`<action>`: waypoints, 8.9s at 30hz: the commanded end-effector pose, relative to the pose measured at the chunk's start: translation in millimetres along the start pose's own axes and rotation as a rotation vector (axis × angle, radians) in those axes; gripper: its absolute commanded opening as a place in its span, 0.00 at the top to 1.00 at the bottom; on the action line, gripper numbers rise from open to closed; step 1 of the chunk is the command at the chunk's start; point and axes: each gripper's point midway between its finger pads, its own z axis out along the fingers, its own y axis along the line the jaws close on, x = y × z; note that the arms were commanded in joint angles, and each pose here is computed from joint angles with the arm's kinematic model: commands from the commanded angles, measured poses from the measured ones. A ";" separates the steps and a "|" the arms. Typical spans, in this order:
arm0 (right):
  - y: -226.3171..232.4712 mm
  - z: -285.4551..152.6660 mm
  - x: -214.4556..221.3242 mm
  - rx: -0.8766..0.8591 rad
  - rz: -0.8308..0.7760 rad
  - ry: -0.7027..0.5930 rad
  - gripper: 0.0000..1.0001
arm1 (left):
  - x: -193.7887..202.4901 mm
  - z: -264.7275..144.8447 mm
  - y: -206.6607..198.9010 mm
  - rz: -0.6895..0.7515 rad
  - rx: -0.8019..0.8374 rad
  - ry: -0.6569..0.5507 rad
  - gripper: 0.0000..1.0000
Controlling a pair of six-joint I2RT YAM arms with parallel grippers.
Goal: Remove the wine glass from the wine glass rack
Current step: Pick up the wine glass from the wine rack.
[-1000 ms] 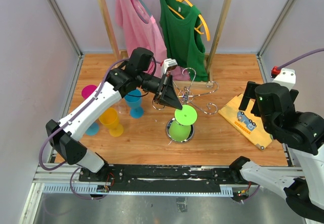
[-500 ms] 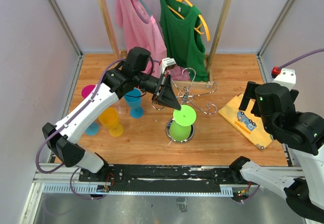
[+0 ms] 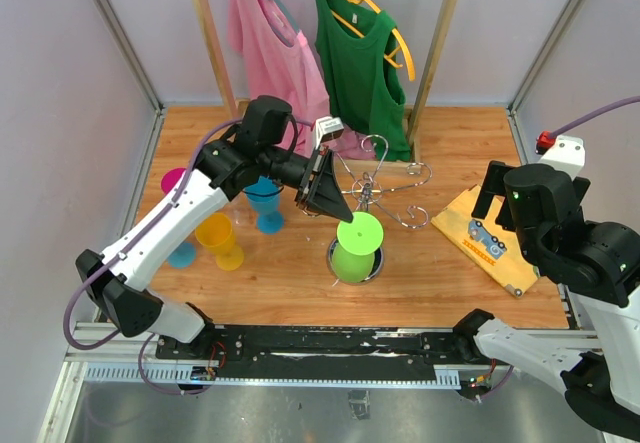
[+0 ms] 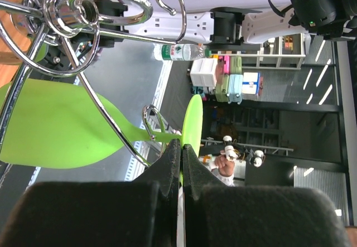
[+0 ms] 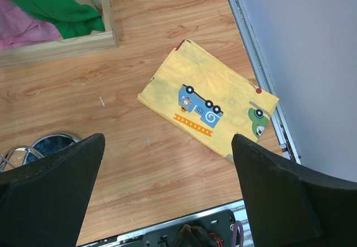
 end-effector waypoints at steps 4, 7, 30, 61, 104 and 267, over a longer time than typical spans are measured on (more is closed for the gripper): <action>-10.0 -0.3 3.9 0.038 0.029 0.003 0.01 | 13.7 -8.4 -8.2 0.019 0.036 0.027 1.00; -10.4 -0.7 4.6 0.035 0.033 0.003 0.02 | 14.4 -9.2 -9.8 0.025 0.040 0.026 1.00; -4.7 1.6 1.8 0.028 0.036 0.005 0.02 | -1.7 -22.4 -9.9 0.064 0.008 -0.055 1.00; -7.8 -0.8 -1.5 0.029 0.040 -0.012 0.01 | -13.0 15.6 -23.8 0.113 0.051 0.033 1.00; -10.5 -3.8 2.1 0.025 0.060 -0.005 0.01 | 10.4 11.6 -20.8 0.096 0.059 0.065 1.00; -28.3 -14.2 9.5 0.048 0.105 -0.009 0.01 | -38.2 67.8 -36.7 0.067 0.141 0.095 1.00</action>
